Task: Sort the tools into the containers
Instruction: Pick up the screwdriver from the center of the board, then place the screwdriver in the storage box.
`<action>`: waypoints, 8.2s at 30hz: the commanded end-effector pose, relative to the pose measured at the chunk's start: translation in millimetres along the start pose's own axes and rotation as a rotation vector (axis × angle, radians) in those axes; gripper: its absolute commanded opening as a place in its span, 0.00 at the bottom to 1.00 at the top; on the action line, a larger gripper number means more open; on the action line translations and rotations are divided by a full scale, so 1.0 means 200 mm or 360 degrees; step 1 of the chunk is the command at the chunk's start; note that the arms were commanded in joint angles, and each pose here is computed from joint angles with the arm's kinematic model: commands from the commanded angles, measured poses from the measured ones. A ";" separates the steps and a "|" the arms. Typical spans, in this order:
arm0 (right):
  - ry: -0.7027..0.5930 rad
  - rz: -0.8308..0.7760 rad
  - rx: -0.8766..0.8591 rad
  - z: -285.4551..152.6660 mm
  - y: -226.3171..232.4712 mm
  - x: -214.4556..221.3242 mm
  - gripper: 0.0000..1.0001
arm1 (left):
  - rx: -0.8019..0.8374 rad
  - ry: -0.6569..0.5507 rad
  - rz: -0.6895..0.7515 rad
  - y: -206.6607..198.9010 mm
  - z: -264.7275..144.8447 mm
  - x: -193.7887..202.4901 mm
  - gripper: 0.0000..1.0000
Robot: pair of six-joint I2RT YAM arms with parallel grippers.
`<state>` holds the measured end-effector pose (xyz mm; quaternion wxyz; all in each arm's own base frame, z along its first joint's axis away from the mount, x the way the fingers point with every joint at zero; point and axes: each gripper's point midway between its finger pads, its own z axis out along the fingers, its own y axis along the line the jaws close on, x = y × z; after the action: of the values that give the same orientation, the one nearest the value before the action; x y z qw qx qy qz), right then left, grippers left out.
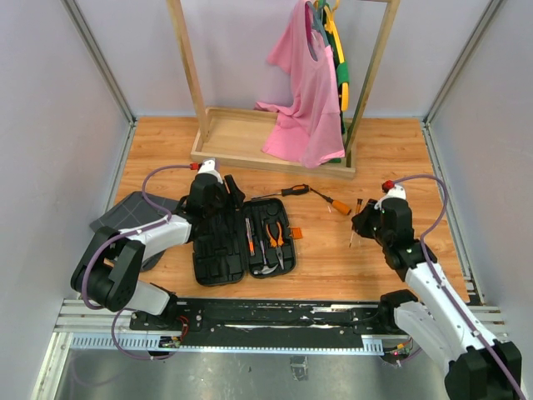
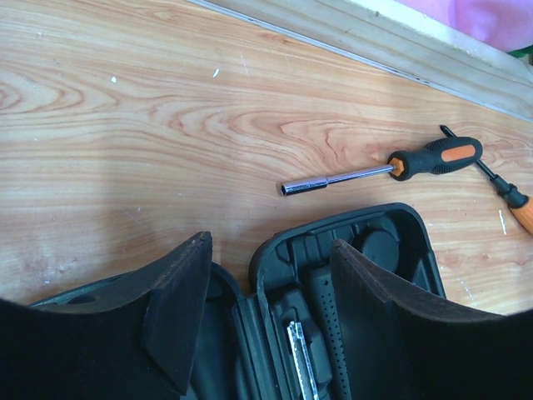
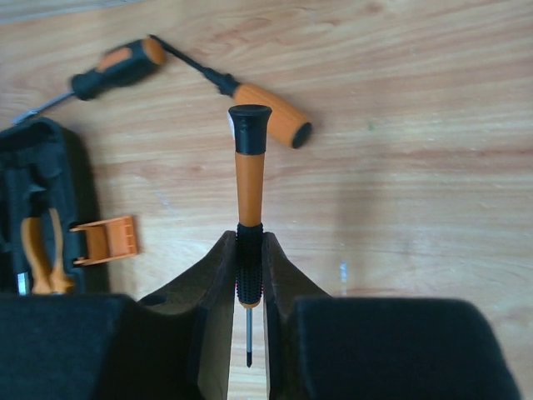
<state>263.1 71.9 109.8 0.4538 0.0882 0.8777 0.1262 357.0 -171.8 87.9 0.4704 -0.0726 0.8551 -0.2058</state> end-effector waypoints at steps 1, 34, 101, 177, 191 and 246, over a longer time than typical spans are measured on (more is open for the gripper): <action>-0.0143 0.0119 -0.0270 -0.03 0.14 -0.07 0.04 | 0.0032 -0.0084 0.0008 -0.05 -0.01 -0.09 0.63; -0.0185 -0.0135 -0.1235 -0.09 1.14 0.05 0.01 | 0.0428 -0.0194 -0.0173 -0.25 -0.49 -0.19 0.67; 0.0047 -0.0230 -0.1491 -0.07 1.50 0.27 0.60 | 0.0010 -0.0060 -0.0054 -0.09 -0.58 -0.20 0.00; 0.0358 -0.0498 -0.0798 -0.05 0.84 0.46 0.69 | -0.0888 0.0314 0.0115 0.51 -0.38 0.13 0.39; 0.0399 -0.0494 -0.0810 -0.03 0.87 0.48 0.69 | -0.0948 0.0365 0.0049 0.53 -0.46 0.17 0.24; 0.0433 -0.0592 -0.0880 -0.01 0.96 0.42 0.70 | -0.0987 0.0911 -0.0022 0.64 -0.41 0.63 0.01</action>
<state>212.8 275.6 95.7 0.3492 -0.2087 0.8669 0.2880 274.0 -68.3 32.4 0.2841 -0.1692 0.9419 0.0584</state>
